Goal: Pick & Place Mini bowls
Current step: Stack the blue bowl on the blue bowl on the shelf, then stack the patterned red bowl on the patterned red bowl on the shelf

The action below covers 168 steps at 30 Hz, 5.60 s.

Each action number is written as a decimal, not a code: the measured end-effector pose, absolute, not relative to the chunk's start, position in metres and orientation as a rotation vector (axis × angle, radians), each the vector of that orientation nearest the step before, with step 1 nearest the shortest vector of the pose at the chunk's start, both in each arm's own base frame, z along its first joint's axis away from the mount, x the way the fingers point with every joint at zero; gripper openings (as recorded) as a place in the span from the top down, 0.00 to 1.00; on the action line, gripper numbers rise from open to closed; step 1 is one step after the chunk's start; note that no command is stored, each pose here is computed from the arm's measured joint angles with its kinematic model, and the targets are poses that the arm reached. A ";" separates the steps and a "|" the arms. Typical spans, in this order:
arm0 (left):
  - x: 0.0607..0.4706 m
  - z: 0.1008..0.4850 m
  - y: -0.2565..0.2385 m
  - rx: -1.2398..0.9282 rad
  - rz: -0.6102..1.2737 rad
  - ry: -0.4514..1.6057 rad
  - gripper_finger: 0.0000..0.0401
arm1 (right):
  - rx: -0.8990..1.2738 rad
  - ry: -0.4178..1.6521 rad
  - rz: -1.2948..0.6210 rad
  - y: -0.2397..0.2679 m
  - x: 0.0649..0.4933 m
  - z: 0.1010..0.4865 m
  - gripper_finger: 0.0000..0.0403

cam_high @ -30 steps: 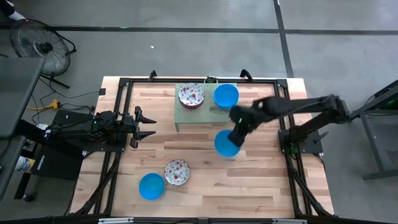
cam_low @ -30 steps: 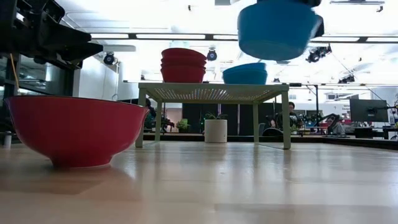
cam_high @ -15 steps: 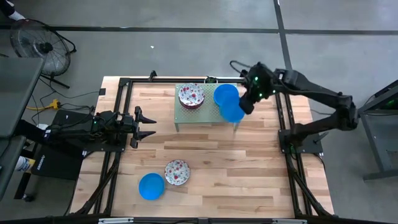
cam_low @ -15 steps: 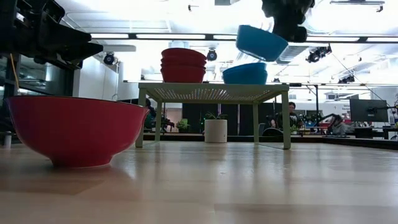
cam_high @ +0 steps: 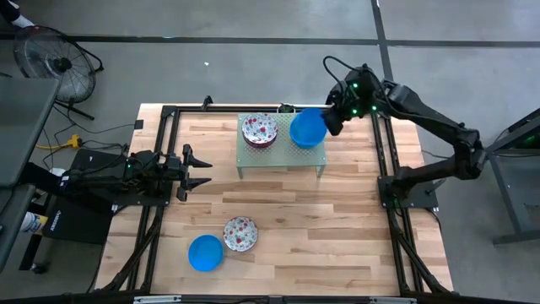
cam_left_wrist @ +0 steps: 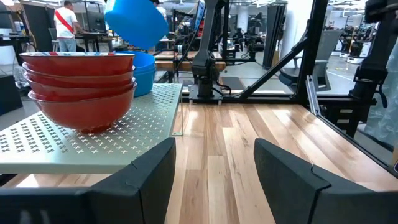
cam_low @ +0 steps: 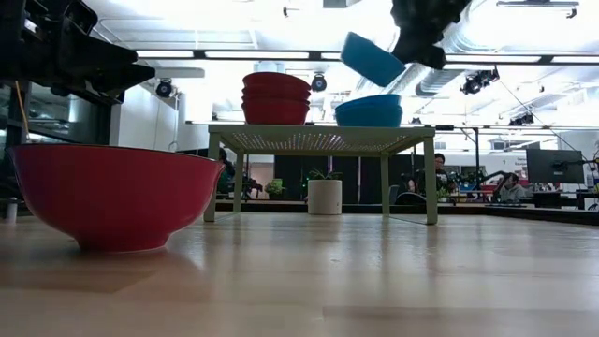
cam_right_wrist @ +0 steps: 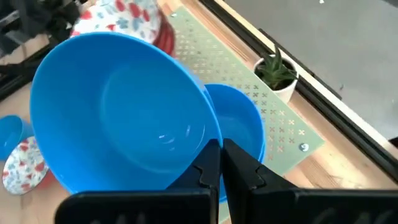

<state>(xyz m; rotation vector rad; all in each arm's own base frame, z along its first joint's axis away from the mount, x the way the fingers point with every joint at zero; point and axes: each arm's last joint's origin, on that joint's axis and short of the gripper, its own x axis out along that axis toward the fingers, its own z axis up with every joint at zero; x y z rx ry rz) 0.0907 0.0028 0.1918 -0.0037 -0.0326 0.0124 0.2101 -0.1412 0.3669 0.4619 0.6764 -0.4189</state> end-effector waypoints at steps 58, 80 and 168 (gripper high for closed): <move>0.091 0.192 0.003 -0.003 0.012 -0.033 0.47 | 1.041 0.815 -0.724 -0.209 0.240 0.378 1.00; 0.091 0.192 0.003 -0.004 0.012 -0.033 0.47 | 1.091 0.925 -0.739 -0.219 0.247 0.357 1.00; 0.091 0.192 0.003 -0.004 0.013 -0.033 0.47 | 0.915 1.030 -0.545 -0.196 0.250 0.358 0.68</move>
